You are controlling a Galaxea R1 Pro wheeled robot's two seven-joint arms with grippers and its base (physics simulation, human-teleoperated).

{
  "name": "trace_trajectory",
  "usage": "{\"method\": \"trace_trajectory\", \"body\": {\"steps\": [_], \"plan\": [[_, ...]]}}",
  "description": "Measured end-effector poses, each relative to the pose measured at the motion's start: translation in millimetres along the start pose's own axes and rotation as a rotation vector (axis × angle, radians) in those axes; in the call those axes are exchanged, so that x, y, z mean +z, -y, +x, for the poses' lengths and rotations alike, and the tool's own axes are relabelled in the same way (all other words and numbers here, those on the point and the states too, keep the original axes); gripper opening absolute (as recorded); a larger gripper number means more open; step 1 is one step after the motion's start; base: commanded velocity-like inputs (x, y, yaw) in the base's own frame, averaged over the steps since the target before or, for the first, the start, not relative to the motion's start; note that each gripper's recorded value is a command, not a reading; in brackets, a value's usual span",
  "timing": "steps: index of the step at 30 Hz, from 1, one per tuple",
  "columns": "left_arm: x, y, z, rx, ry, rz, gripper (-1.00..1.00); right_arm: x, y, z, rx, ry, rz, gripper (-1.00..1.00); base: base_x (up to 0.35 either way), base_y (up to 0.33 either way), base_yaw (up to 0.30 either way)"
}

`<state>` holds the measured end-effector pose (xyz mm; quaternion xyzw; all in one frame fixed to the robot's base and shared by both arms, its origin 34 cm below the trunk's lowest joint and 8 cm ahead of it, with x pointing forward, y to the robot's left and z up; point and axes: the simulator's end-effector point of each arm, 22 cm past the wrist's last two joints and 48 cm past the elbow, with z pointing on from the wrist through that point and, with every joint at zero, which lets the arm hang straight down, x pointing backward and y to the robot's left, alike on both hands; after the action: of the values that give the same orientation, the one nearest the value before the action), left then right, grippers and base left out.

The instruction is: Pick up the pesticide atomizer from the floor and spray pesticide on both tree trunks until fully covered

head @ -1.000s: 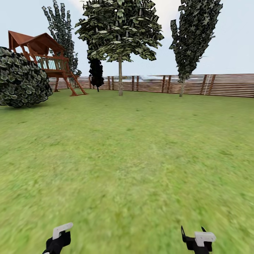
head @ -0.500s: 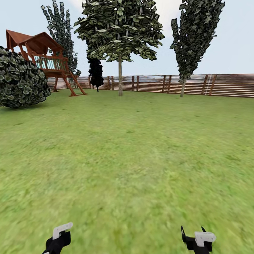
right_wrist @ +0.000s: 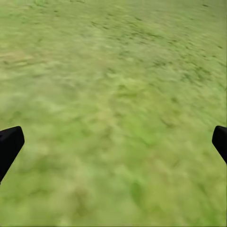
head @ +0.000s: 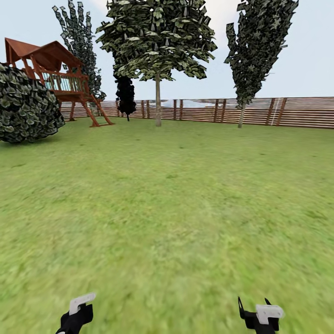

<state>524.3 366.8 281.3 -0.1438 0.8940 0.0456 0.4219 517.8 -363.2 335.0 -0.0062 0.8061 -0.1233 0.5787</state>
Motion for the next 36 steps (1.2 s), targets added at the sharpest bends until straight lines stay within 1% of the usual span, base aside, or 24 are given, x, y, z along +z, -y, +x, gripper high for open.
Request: {"method": "trace_trajectory", "body": {"steps": [36], "plan": [[0.0,0.0,0.0,0.0,0.0,0.0,-1.0,-0.1,0.0,0.3,0.0,-0.001,0.0,1.0,0.331,0.0,0.0]]}}
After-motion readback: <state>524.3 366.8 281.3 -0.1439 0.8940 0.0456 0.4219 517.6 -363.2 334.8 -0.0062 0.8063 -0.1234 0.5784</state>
